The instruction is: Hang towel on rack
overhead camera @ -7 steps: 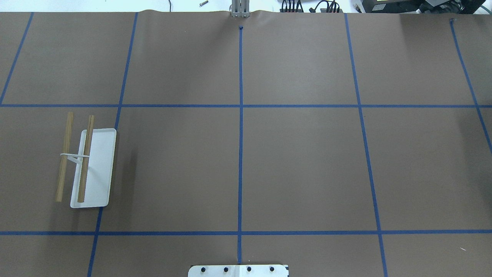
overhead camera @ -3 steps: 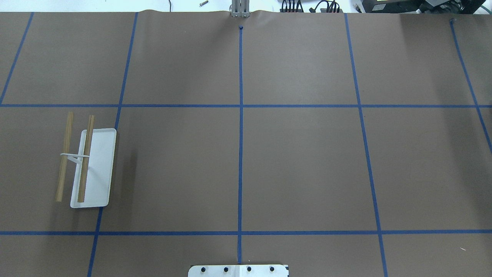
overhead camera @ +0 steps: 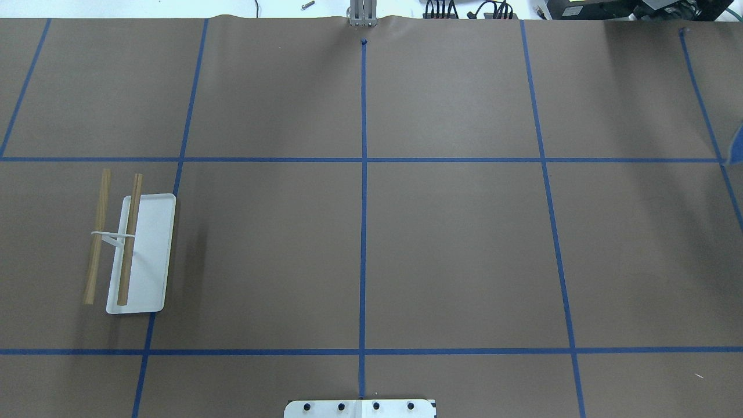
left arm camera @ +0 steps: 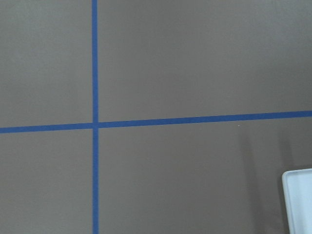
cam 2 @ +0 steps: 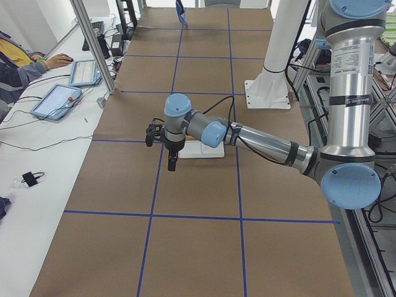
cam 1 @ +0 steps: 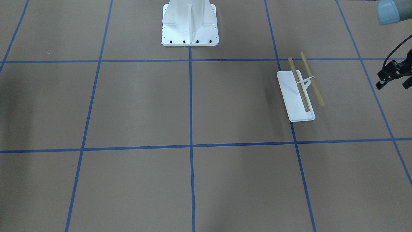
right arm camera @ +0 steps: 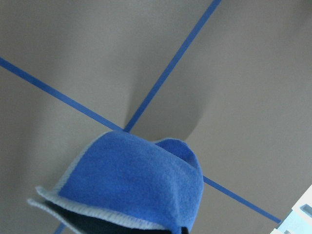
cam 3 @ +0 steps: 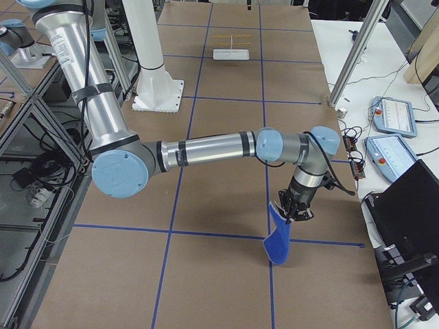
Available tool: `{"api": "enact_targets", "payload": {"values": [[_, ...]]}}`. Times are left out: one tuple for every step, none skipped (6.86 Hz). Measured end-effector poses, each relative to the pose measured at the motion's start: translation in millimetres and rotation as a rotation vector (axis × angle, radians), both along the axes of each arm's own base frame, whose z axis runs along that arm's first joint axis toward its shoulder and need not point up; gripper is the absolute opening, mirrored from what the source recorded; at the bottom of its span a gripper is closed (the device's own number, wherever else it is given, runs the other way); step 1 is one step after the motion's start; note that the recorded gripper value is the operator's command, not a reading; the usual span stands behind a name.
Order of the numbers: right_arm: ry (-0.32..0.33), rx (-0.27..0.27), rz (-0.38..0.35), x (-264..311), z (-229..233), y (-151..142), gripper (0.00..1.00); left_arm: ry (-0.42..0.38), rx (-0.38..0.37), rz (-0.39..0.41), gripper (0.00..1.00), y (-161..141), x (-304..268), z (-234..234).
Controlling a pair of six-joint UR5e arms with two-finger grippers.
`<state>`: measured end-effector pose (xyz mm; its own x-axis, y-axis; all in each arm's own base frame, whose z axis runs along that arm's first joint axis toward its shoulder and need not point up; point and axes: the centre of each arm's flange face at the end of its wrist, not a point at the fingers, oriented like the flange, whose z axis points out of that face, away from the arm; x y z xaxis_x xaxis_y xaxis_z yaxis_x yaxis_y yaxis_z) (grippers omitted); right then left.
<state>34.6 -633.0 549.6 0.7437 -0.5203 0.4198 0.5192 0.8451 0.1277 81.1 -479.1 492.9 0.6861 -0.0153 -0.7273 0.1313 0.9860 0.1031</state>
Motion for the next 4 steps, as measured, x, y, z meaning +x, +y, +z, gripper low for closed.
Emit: {"api": "enact_targets", "payload": {"values": [[0.012, -0.07, 0.092, -16, -49, 5, 0.0, 0.028, -0.019, -0.018, 0.98, 1, 20, -7], [0.017, -0.141, 0.209, -40, -93, 15, 0.0, 0.048, -0.033, -0.03, 0.98, 0, 35, -15], [-0.003, -0.213, 0.325, -62, -133, 28, 0.0, 0.07, -0.047, -0.043, 0.98, -5, 51, -28], [-0.058, -0.303, 0.449, -78, -166, 39, 0.0, 0.099, -0.064, -0.063, 0.98, -11, 68, -48]]}}
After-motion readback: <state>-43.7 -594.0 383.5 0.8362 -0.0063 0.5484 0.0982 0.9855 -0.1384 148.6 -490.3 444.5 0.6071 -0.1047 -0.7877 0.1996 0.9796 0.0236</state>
